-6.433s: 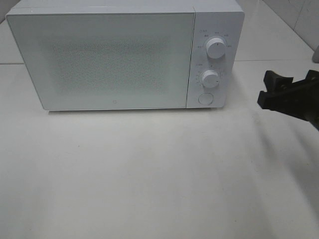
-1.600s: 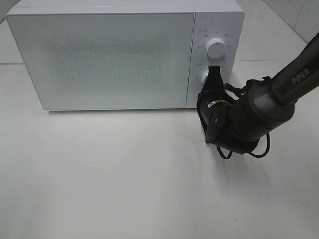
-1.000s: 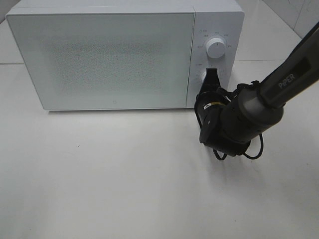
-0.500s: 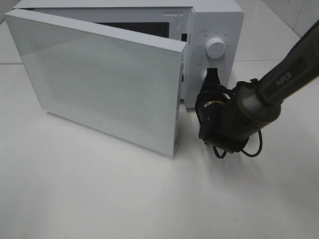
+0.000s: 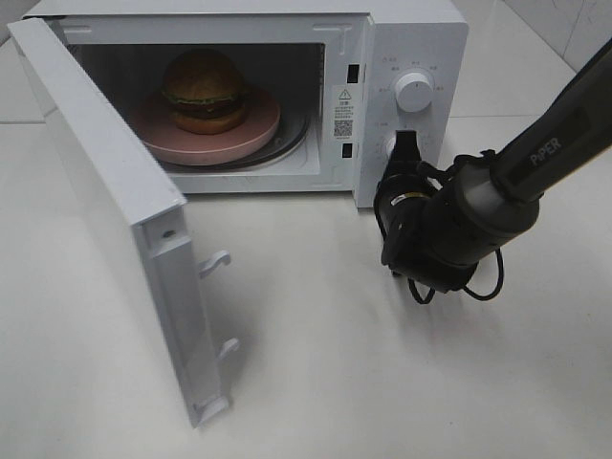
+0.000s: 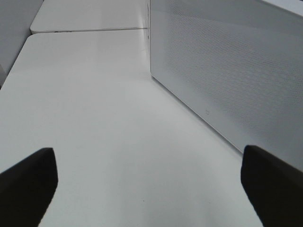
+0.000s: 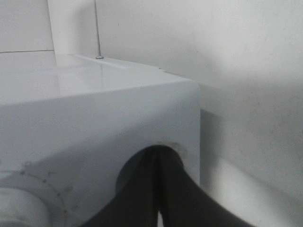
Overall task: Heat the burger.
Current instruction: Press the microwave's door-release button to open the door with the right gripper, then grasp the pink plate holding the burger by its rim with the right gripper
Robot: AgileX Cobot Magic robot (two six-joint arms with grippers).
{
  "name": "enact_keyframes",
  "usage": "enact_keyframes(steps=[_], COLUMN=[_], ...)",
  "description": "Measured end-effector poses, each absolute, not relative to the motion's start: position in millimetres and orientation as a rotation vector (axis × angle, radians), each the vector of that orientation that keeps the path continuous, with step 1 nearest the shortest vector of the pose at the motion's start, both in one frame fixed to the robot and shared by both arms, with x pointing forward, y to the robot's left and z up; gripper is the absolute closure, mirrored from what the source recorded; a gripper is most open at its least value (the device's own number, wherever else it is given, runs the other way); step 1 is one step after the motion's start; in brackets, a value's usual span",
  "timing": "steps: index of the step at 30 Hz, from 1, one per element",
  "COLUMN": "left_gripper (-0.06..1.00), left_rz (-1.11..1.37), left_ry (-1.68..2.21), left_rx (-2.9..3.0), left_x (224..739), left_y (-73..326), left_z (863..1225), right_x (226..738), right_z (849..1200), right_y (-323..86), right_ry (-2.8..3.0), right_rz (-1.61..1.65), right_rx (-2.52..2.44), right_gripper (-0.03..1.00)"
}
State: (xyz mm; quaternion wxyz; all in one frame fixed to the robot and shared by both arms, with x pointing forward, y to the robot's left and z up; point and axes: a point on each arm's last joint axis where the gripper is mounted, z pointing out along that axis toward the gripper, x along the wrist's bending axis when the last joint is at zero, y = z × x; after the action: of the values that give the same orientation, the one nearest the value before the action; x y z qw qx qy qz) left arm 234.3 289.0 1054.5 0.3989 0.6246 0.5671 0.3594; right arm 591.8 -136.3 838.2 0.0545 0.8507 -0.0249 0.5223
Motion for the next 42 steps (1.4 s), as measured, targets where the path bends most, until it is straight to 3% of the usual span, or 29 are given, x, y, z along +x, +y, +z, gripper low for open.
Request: enact_keyframes(steps=[23, 32, 42], left_gripper=[-0.03, -0.03, -0.03], left_rz=[0.91, 0.91, 0.91], left_ry=[1.435, 1.435, 1.435], left_rx=[1.581, 1.581, 1.581], left_x=[234, 234, 234], left_y=[289, 289, 289], left_z=[1055, 1055, 1055], right_x=[546, 522, 492], right_z=[873, 896, 933], right_y=[-145, -147, -139], right_ry=[0.263, 0.691, 1.566], right_rz=[1.572, 1.419, 1.172], right_rx=[2.619, 2.613, 2.325], right_gripper=[0.95, 0.95, 0.94])
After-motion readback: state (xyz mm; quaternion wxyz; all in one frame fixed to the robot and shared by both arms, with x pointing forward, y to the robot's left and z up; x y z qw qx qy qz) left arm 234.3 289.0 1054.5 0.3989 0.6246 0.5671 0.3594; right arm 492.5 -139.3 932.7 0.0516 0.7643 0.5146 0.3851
